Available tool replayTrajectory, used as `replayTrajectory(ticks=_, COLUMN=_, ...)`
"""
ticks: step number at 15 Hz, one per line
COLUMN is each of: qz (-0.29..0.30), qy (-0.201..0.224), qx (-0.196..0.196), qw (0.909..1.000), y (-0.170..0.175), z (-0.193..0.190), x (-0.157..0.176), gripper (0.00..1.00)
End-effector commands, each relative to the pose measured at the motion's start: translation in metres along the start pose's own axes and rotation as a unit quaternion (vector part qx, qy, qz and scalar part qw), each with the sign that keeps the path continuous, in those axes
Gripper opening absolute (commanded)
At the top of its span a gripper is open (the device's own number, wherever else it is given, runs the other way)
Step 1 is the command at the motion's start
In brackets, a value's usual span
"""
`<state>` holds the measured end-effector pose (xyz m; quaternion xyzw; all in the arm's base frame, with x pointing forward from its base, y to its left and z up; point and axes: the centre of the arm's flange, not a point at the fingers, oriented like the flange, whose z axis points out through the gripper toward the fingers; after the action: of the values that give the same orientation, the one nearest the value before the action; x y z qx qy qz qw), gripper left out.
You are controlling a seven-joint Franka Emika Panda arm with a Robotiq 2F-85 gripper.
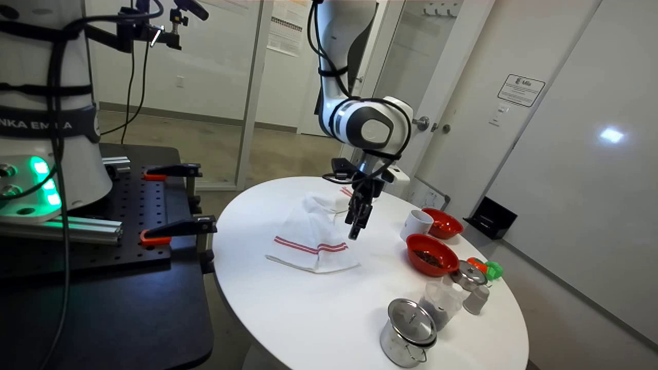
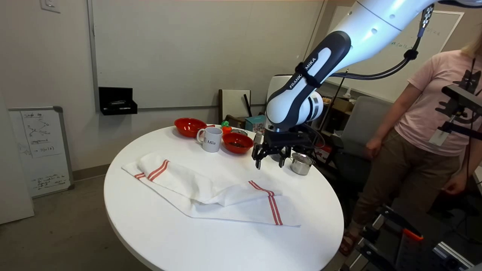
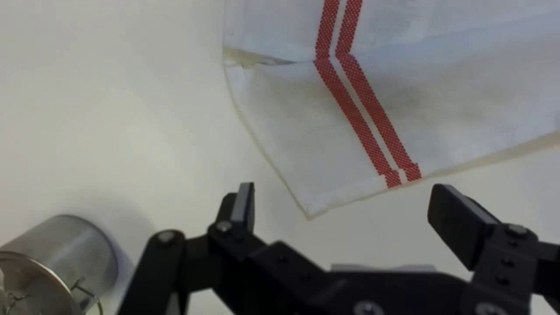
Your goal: Fold up the white towel on the table.
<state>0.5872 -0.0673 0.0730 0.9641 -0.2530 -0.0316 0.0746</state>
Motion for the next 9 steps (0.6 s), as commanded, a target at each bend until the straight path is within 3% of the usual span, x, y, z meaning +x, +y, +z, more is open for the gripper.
replayTrajectory(ticks=1, qz=-0.008, qy=0.018, qx=0.014, qw=0.9997, y=-0.0006, z=-0.0066, x=0.0048, gripper=1.00)
replayTrajectory(ticks=9, qz=-0.007, qy=0.009, qx=0.006, qw=0.9999, y=0.0028, z=0.0019, x=0.0110, gripper=1.00)
